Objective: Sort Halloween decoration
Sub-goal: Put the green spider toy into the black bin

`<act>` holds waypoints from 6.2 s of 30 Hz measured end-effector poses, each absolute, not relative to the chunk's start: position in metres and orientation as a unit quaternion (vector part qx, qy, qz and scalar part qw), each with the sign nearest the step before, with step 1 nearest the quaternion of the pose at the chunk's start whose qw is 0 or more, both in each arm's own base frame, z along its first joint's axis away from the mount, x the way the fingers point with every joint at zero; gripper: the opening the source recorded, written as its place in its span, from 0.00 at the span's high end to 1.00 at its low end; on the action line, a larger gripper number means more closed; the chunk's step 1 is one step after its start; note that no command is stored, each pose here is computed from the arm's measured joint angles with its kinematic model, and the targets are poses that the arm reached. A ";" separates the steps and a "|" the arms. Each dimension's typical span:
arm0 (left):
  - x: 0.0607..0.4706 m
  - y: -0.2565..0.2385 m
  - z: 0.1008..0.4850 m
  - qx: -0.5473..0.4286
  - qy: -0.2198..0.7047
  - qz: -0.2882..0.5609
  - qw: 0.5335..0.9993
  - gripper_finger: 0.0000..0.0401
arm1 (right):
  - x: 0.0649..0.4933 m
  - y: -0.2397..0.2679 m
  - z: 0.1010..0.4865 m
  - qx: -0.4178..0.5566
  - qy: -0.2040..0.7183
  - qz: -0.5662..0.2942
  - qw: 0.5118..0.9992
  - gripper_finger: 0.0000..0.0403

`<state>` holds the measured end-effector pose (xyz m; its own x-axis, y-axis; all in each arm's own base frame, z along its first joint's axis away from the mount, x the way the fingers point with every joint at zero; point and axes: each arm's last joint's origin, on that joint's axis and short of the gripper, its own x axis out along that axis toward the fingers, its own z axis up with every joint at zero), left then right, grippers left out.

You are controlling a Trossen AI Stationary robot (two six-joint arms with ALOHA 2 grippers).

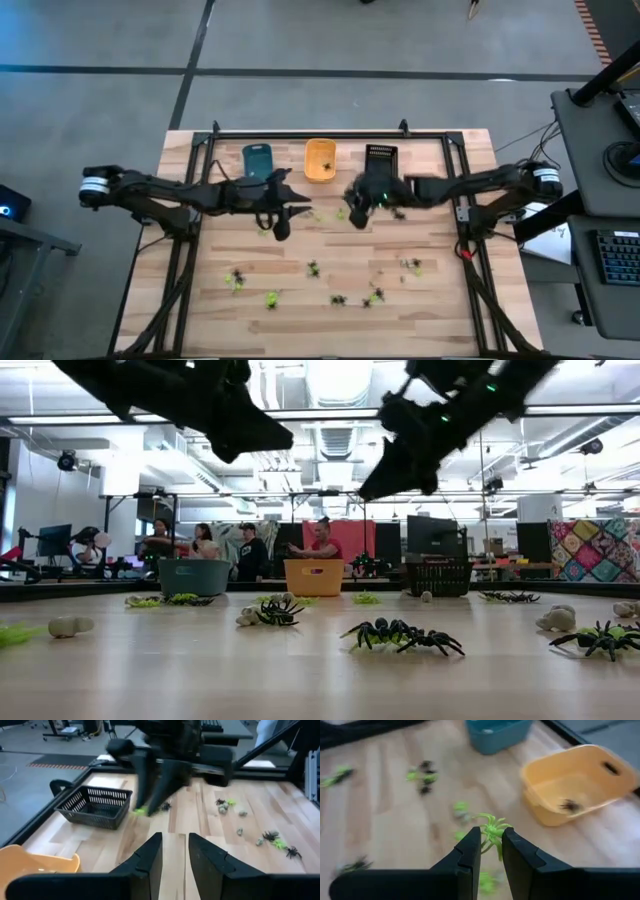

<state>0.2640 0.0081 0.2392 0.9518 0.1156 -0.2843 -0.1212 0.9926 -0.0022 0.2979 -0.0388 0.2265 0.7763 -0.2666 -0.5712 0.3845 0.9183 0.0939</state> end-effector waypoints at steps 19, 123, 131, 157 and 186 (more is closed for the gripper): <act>0.257 0.008 0.219 -0.020 0.178 0.064 0.982 0.81 | 0.243 -0.180 0.224 0.249 0.530 -0.365 0.724 0.84; 0.267 0.050 0.130 0.074 0.402 0.031 0.912 0.65 | 0.236 -0.074 0.258 0.133 0.323 -0.217 0.911 0.58; 0.268 0.050 0.130 0.081 0.398 0.029 0.913 0.65 | 0.239 -0.056 0.245 0.121 0.325 -0.184 0.920 0.57; 0.277 0.053 0.107 0.088 0.406 0.036 0.909 0.66 | 0.242 -0.044 0.233 0.109 0.302 -0.158 0.934 0.57; 0.277 0.053 0.107 0.084 0.407 0.046 0.908 1.00 | 0.243 -0.044 0.235 0.109 0.293 -0.157 0.937 0.57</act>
<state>0.2769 0.0534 0.1068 0.6643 0.1529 -0.7317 -0.0159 0.9815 0.1906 0.2428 -0.0439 0.2345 0.7790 -0.2301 -0.5833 0.3582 0.9268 0.1127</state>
